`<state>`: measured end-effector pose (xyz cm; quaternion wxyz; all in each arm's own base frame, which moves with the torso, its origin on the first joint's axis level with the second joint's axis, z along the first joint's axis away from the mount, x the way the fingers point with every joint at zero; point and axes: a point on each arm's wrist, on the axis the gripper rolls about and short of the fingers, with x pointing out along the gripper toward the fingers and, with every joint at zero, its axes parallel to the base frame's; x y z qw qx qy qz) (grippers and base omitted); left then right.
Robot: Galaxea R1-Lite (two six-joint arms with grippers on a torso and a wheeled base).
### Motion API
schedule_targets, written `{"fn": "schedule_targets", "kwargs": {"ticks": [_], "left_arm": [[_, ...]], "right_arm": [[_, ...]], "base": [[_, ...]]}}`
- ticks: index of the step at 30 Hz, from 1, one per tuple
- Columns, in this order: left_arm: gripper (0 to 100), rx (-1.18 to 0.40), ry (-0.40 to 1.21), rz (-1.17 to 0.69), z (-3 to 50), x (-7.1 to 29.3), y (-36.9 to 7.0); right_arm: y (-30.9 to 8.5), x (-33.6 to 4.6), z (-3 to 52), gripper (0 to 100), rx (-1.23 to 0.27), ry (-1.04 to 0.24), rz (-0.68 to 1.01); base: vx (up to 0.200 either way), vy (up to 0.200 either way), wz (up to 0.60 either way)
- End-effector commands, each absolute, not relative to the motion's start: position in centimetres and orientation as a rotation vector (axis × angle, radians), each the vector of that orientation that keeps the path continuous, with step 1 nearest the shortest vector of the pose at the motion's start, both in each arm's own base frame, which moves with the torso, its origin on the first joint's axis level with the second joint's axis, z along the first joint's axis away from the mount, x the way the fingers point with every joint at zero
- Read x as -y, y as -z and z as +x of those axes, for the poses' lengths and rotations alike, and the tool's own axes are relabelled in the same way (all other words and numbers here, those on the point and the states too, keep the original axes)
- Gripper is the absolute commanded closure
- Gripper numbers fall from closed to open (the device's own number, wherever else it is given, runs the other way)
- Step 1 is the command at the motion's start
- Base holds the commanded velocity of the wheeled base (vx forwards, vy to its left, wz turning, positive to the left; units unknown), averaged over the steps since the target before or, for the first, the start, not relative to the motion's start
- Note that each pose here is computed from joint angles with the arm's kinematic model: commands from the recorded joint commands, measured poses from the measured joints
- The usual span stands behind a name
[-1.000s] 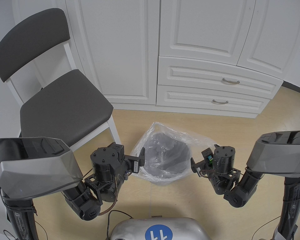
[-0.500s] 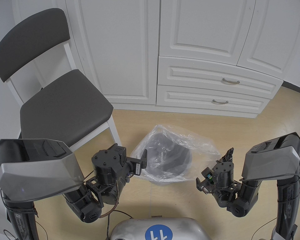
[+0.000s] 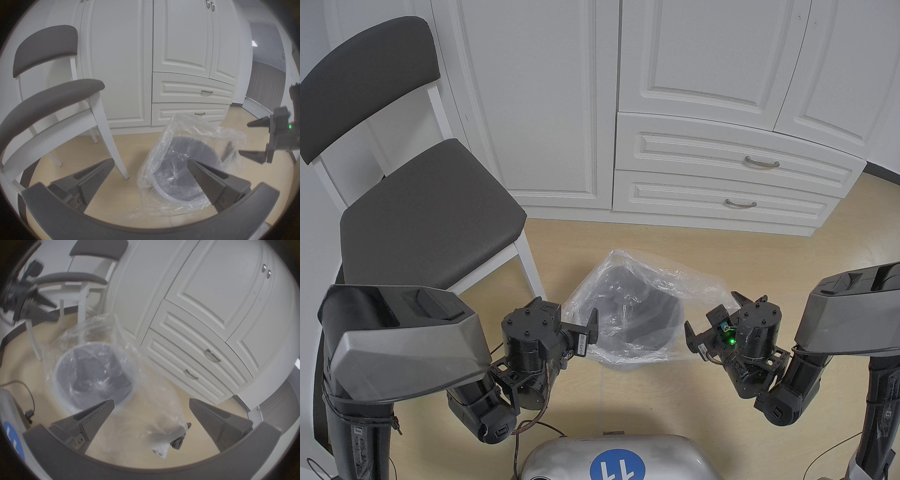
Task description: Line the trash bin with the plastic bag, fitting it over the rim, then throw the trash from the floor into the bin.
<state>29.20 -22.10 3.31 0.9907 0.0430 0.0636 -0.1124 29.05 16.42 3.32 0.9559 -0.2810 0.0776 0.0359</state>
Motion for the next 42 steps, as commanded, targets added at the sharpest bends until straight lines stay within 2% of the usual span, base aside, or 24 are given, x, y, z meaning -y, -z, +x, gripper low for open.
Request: {"fn": "schedule_targets", "kwargs": {"ticks": [1, 7, 15, 27, 42], "left_arm": [[0, -0.157, 0.205, 0.094, 30.6, 22.3, -0.9], [0, -0.142, 0.115, 0.012, 34.2, 21.8, 0.7], [0, -0.125, 0.045, -0.028, 37.3, 20.3, 2.2], [0, -0.077, 0.018, -0.092, 38.9, 20.0, 1.7], [0, -0.015, -0.032, -0.144, 40.4, 20.3, 1.2]], "right_arm": [[-3.9, -16.9, 30.8, 0, -0.109, -0.043, -0.507], [-1.7, -17.3, 33.9, 0, -0.101, -0.006, -0.452], [-0.9, -16.4, 36.9, 0, -0.072, 0.057, -0.408], [-1.7, -18.1, 40.5, 0, 0.061, 0.078, -0.222], [0.8, -19.9, 44.4, 0, 0.151, 0.081, -0.070]], "base": [[0.000, 0.000, 0.00], [0.000, 0.000, 0.00], [0.000, 0.000, 0.00], [0.000, 0.000, 0.00], [0.000, 0.000, 0.00]]}}
